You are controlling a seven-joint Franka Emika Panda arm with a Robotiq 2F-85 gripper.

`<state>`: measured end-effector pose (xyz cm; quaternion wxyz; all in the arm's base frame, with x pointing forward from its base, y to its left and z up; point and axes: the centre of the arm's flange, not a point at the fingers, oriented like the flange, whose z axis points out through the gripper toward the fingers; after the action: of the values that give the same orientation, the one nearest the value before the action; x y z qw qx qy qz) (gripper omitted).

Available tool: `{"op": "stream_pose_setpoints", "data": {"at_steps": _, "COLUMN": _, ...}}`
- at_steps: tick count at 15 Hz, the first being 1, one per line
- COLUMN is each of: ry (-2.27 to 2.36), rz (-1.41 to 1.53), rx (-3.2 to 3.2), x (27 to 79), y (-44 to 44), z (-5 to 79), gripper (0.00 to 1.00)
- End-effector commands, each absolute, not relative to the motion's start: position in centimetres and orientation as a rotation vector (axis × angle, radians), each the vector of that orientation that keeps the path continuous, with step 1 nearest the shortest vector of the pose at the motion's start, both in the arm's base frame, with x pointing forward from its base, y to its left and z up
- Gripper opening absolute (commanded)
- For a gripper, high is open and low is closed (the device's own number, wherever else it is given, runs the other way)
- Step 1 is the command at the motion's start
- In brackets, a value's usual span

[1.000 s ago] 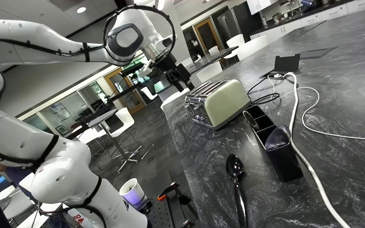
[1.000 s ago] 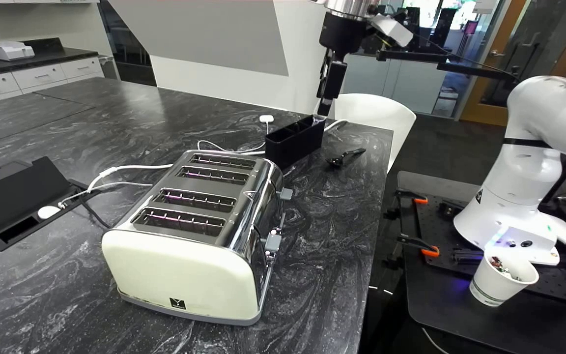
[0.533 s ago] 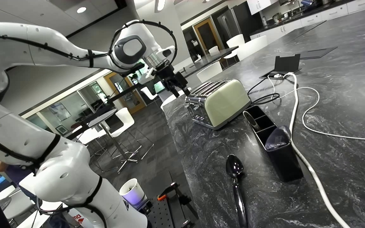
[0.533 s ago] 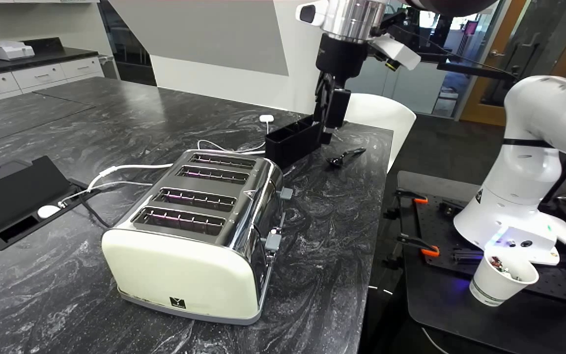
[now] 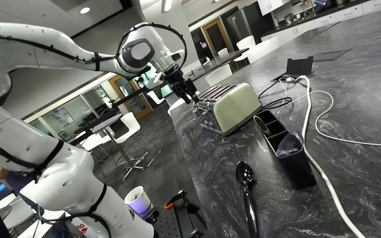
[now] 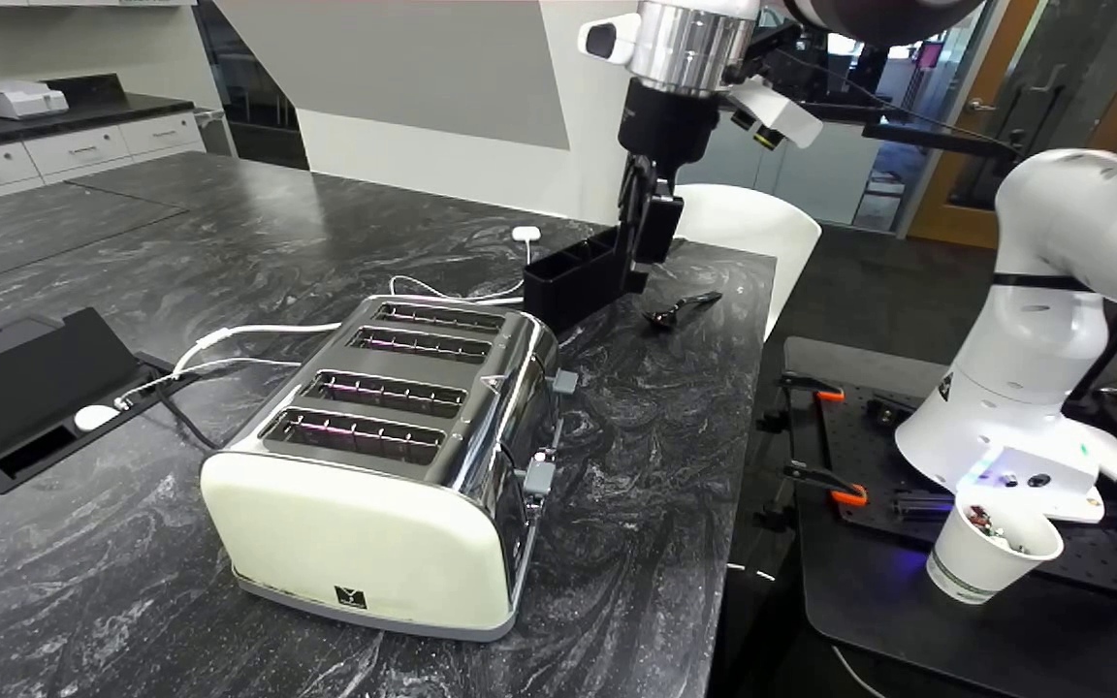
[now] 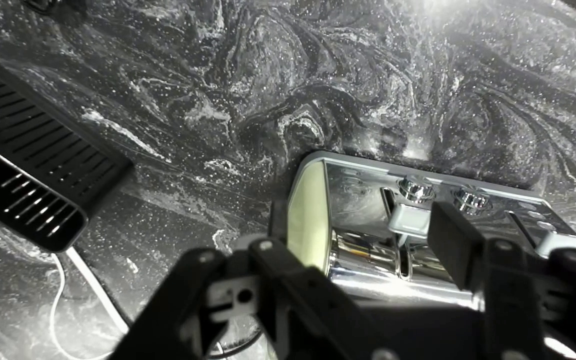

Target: Push down the lever on the right side of the toaster

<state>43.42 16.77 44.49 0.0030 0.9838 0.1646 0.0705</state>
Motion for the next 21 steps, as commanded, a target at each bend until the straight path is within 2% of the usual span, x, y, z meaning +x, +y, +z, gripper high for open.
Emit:
{"op": "stream_pose_setpoints", "data": {"at_steps": 1, "ry": 0.455, "rz": 0.211, "rx": 3.095, "x": 44.7, "y": 17.3, "z": 44.0, "gripper": 0.41}}
{"op": "stream_pose_setpoints", "data": {"at_steps": 6, "ry": 0.421, "rz": 0.238, "rx": 3.092, "x": 45.4, "y": 17.9, "z": 42.9, "gripper": 0.04}}
{"op": "stream_pose_setpoints", "data": {"at_steps": 7, "ry": 0.413, "rz": 0.258, "rx": 3.091, "x": 45.5, "y": 18.2, "z": 42.6, "gripper": 0.01}}
{"op": "stream_pose_setpoints", "data": {"at_steps": 21, "ry": 0.462, "rz": 0.36, "rx": 3.093, "x": 46.3, "y": 22.6, "z": 37.3, "gripper": 0.0}}
